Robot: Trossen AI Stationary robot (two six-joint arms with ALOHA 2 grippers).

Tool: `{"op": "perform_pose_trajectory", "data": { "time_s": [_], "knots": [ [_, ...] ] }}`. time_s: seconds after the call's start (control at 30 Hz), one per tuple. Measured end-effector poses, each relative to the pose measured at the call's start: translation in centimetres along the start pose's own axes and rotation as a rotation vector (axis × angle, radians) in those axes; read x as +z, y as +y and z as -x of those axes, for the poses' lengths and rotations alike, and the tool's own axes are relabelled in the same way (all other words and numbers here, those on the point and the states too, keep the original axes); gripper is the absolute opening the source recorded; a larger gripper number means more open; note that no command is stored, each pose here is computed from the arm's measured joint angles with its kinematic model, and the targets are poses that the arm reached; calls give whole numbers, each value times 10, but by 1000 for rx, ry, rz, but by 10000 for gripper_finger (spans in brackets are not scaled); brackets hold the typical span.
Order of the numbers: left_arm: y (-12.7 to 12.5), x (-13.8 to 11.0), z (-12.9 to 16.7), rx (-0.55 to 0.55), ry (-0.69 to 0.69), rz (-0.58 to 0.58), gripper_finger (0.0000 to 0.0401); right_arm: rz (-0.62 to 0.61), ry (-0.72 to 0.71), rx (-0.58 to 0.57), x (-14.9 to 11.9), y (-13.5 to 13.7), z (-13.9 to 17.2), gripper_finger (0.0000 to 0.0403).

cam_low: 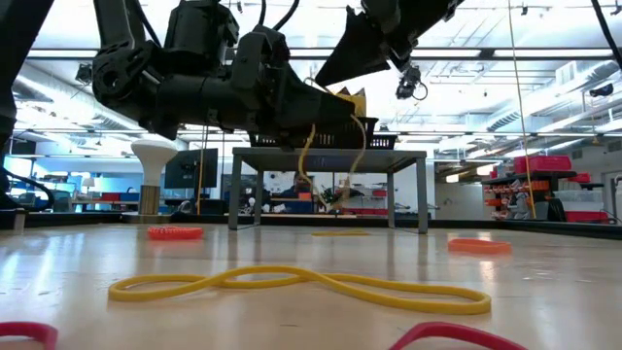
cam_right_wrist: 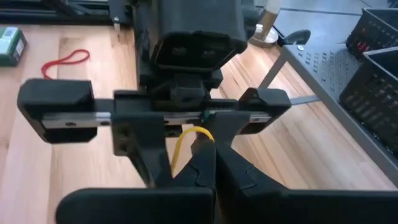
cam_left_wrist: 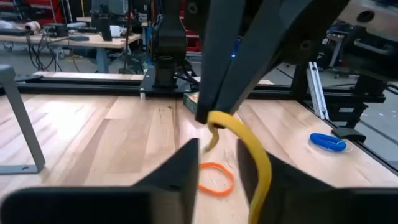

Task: Pick & Place Office Desk Supplies
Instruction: Put the yellow rubber band into the top left black basket on the shelf

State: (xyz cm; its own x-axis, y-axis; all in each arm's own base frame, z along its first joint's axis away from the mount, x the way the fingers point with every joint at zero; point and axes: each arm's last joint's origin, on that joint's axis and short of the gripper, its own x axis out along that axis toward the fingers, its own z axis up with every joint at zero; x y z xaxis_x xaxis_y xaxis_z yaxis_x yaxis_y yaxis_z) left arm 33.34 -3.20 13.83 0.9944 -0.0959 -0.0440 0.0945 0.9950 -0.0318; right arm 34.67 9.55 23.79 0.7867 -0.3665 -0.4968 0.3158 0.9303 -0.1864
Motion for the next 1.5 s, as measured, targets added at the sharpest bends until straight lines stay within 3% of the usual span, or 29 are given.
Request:
{"op": "perform_pose_trajectory", "data": {
  "time_s": [0.2,0.47,0.63,0.77,0.93,1.1,1.37,1.5],
  "knots": [
    [0,-1,1,1,6,-22,12,3,-18,-40,0,3,3,7],
    [2,-3,10,16,11,-4,5,-3,-76,-136,7,3,24,60],
    [11,11,22,110,66,-12,4,47,-81,-196,9,-1,44,101],
    [17,43,36,165,81,-62,4,81,-56,-201,3,1,51,85],
    [27,93,66,247,35,-97,4,103,-43,-200,0,4,52,12],
    [46,145,94,347,23,-164,4,95,-48,-195,0,5,52,13],
    [104,214,115,516,52,-281,4,76,-45,-187,0,5,52,7],
    [142,230,116,559,68,-328,4,74,-46,-183,0,6,52,4]
  ]
}}
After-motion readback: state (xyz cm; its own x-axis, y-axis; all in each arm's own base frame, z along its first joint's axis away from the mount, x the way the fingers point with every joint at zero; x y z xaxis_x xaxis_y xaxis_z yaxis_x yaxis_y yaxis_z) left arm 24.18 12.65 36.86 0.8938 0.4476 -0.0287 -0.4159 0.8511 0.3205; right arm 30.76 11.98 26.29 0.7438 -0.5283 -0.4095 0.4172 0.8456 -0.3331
